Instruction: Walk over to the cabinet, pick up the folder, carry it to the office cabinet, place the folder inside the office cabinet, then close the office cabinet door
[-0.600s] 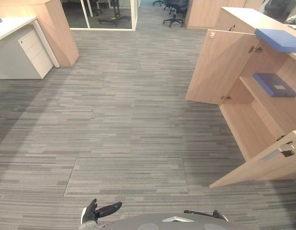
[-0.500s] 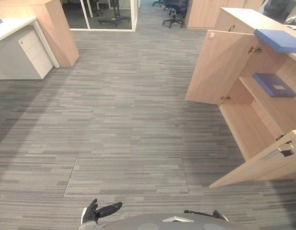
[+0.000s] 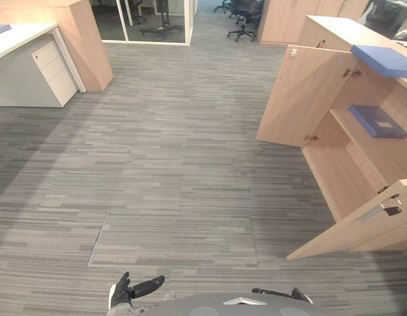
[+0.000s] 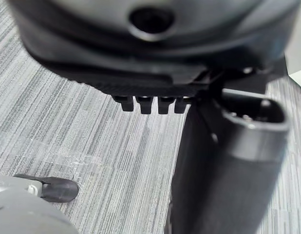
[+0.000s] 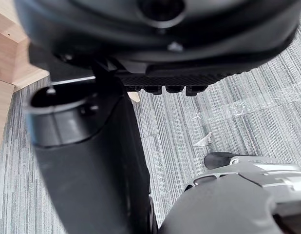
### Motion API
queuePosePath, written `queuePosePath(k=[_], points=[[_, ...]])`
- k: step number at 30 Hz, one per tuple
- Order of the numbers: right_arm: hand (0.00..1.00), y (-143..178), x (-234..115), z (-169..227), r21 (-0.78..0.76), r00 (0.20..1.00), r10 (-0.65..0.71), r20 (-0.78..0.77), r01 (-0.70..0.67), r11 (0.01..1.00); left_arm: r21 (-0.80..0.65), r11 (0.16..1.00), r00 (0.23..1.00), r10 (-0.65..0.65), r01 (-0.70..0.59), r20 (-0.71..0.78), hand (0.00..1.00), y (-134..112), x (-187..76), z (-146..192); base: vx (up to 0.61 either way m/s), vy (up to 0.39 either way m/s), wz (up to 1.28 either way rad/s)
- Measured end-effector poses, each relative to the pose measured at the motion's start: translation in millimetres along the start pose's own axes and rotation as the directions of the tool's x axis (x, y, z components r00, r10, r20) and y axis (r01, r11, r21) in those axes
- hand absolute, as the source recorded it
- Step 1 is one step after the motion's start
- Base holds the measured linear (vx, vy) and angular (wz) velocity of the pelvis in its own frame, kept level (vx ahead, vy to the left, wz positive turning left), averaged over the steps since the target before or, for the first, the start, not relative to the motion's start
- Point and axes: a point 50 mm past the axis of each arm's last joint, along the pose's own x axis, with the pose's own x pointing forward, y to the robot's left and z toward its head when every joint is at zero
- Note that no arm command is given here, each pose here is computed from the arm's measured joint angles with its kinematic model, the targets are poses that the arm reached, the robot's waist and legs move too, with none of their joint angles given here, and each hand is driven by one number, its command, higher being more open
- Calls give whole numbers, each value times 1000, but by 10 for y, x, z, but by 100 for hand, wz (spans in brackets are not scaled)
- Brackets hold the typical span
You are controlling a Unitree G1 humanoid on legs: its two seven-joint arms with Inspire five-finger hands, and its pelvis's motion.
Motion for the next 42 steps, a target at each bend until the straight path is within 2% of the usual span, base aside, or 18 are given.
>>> queuePosePath(k=[26,31,35,38,42], points=[[100,36,3,0,-11,1000,14,-3,-14,1000,39,998,998,-58,58,9,100,13,12,29,-18,-9,3],[100,72,8,41,-49,999,33,12,-33,998,78,994,996,-80,77,43,100,8,41,139,-39,-3,0],[100,26,28,122,-23,999,24,27,-24,999,14,996,995,-84,83,62,100,-28,53,207,-80,43,-4],[100,-48,33,129,-18,1000,-1,29,2,1000,-111,992,996,-61,68,66,100,-56,53,221,4,175,-12],[100,-60,35,159,-18,999,-4,44,5,1000,-127,990,996,-50,58,69,100,-54,51,221,144,324,-29]])
